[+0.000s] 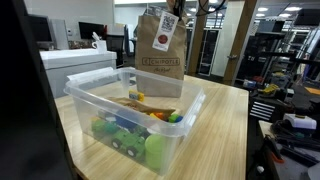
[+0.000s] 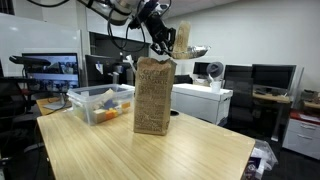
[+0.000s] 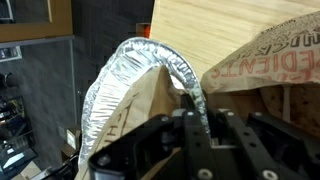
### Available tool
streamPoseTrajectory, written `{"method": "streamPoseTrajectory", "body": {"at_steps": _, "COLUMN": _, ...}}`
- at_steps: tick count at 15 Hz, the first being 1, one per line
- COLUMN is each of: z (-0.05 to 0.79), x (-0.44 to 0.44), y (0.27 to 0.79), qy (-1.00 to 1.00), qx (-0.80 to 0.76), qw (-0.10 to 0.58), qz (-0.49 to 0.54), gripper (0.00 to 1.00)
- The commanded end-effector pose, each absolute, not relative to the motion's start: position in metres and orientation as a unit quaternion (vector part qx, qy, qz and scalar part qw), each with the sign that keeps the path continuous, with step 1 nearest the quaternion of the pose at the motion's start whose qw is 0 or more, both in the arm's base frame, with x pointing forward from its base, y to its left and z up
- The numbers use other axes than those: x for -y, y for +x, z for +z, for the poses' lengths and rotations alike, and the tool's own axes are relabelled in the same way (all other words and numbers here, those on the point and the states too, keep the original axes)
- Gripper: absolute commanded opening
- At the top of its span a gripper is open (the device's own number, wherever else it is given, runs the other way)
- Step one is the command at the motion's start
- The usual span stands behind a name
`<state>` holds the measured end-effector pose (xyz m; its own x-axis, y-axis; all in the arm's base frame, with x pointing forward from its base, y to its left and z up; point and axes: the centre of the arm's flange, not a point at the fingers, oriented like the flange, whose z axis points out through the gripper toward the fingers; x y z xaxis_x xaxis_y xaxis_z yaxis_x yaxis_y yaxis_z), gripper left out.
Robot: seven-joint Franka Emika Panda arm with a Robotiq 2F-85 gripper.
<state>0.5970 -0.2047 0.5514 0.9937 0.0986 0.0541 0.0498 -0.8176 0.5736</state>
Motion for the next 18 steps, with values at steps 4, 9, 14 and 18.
{"method": "streamPoseTrajectory", "body": {"at_steps": 4, "z": 0.57, "x": 0.186, "y": 0.58, "qy": 0.955, "qx": -0.042, "qw": 0.287, "qz": 0.069, "gripper": 0.03}}
{"method": "streamPoseTrajectory", "body": {"at_steps": 9, "z": 0.562, "x": 0.149, "y": 0.572, "qy": 0.955, "qx": -0.078, "qw": 0.27, "qz": 0.097, "gripper": 0.03}}
{"method": "streamPoseTrajectory", "body": {"at_steps": 14, "z": 0.55, "x": 0.118, "y": 0.56, "qy": 0.955, "qx": -0.111, "qw": 0.242, "qz": 0.134, "gripper": 0.03}}
{"method": "streamPoseTrajectory", "body": {"at_steps": 18, "z": 0.548, "x": 0.114, "y": 0.561, "qy": 0.955, "qx": -0.121, "qw": 0.215, "qz": 0.163, "gripper": 0.03}}
